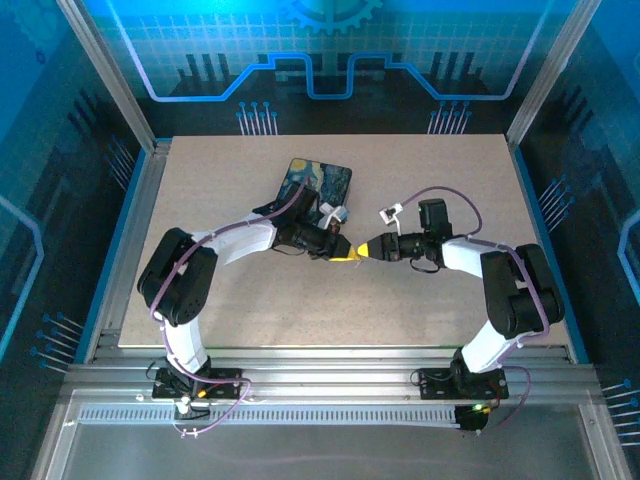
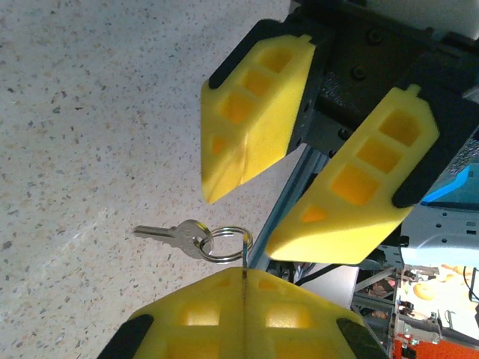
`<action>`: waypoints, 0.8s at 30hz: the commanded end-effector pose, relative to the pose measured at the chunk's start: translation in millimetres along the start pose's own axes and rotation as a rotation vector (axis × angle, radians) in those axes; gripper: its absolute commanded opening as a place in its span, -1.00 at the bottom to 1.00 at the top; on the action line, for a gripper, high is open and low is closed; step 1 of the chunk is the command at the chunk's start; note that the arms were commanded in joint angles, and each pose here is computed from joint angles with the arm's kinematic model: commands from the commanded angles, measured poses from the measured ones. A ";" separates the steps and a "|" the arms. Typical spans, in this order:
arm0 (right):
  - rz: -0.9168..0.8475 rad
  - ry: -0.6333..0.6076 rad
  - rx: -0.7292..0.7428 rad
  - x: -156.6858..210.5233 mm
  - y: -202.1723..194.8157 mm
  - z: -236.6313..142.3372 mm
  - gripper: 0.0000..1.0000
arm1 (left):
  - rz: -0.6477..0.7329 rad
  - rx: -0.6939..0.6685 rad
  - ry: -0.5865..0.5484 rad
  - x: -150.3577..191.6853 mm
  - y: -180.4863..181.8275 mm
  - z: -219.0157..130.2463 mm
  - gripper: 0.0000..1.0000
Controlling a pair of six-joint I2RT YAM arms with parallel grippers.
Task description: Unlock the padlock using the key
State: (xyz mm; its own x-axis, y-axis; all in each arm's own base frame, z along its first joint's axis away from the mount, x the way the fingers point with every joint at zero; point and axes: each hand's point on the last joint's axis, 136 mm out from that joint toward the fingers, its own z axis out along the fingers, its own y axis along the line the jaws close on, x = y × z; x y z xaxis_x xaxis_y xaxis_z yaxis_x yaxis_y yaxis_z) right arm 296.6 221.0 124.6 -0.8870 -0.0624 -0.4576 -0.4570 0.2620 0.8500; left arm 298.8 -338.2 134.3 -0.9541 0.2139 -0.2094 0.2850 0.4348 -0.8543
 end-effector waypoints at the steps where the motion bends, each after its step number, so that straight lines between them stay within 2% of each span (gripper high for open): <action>1: -0.027 0.026 -0.036 -0.1 9.2 5.8 -0.36 | 0.061 0.057 -0.029 -6.2 -20.2 -13.6 -1.00; 8: -0.026 0.038 -0.043 4.7 11.1 8.6 -0.46 | 0.072 0.069 -0.044 -6.5 -24.8 -19.5 -1.00; 17: -0.066 0.023 -0.092 -0.2 27.7 7.5 -0.74 | 0.067 0.085 -0.054 -4.8 -26.4 -20.6 -1.00; 22: -0.063 0.032 -0.114 1.4 32.1 7.7 -0.79 | 0.072 0.090 -0.064 -6.1 -28.0 -21.5 -1.00; 24: -0.053 0.034 -0.120 1.1 33.4 8.1 -0.75 | 0.071 0.091 -0.063 -5.9 -27.5 -21.0 -1.00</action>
State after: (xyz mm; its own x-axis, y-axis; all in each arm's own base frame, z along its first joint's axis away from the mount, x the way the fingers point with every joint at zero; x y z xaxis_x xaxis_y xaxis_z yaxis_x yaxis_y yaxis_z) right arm 288.9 231.1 137.0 -0.8801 -0.0865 -0.4669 -0.4746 0.1913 0.8592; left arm 302.7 -329.8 148.3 -0.9525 0.1765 -0.2483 0.3000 0.4012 -0.8655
